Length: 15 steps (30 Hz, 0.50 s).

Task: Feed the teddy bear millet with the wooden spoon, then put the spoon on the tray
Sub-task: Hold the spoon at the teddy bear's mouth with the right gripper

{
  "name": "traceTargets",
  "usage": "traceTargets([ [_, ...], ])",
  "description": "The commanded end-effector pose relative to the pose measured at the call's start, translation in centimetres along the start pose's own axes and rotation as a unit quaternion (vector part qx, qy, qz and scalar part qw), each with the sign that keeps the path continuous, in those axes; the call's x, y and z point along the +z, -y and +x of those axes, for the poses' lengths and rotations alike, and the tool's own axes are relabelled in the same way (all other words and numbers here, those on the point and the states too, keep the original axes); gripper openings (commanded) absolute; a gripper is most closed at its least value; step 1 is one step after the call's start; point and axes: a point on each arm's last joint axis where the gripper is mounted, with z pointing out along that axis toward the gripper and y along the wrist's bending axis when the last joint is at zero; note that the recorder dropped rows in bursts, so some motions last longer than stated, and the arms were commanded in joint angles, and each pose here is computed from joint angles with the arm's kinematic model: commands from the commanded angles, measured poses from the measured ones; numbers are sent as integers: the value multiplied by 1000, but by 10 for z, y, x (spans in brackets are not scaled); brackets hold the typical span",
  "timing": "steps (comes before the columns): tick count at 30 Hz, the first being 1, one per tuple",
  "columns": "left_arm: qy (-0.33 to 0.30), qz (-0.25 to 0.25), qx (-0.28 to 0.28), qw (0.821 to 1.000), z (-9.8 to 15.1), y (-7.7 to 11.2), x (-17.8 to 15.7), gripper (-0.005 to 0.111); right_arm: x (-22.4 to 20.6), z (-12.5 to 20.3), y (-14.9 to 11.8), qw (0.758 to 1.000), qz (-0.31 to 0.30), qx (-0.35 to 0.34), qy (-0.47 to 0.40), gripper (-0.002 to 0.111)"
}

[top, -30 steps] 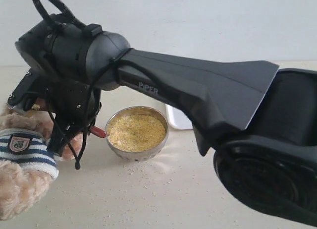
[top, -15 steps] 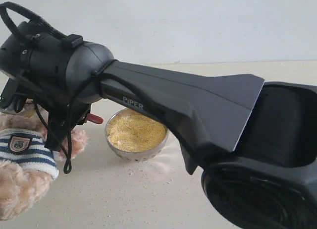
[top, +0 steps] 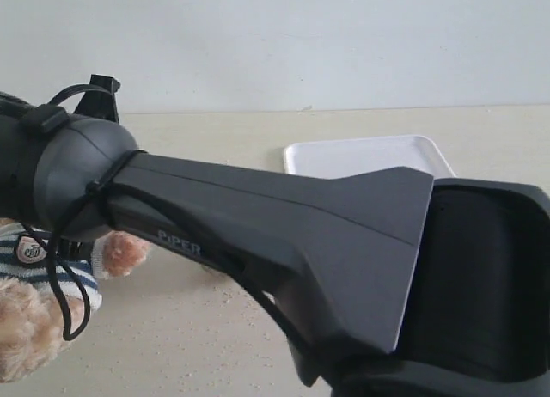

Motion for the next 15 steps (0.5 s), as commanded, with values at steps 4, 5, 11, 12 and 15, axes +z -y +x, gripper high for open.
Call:
traceTargets([
  [4,8,7,-4,1000,-1,2,-1,8,-12,-6,-2,999,33,11,10,0],
  [5,8,7,-4,1000,-1,2,-1,8,-14,-7,-3,999,34,19,12,0],
  [11,8,7,-4,1000,-1,2,-1,8,-2,-1,-19,1000,25,15,-10,0],
  [12,8,7,-4,1000,-1,2,-1,8,1,1,-22,1000,25,8,-17,0],
  [15,8,7,-4,1000,-1,2,-1,8,2,6,-26,999,25,9,-25,0],
])
